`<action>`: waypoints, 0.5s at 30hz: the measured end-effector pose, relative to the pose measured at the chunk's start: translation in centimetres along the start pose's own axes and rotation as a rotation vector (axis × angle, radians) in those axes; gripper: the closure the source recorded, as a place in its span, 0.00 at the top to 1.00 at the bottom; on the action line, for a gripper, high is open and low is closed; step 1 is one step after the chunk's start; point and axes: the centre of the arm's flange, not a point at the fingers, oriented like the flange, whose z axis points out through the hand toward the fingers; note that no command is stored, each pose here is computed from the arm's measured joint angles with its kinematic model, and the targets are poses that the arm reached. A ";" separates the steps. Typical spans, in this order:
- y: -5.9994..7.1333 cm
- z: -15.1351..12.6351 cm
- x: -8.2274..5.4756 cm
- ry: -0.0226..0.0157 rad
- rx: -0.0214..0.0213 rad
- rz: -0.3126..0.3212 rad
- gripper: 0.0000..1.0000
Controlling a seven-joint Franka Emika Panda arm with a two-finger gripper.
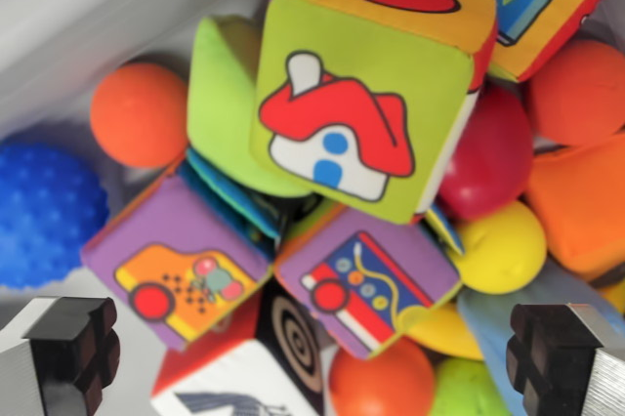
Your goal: Pick an object from the bin
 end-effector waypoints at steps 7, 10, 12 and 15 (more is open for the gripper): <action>-0.9 2.3 1.1 -0.0083 0.0061 0.156 1.00; -1.2 3.3 1.5 -0.0109 0.0082 0.220 1.00; -1.4 4.0 1.7 -0.0104 0.0092 0.239 1.00; -1.4 5.0 1.7 -0.0104 0.0107 0.245 1.00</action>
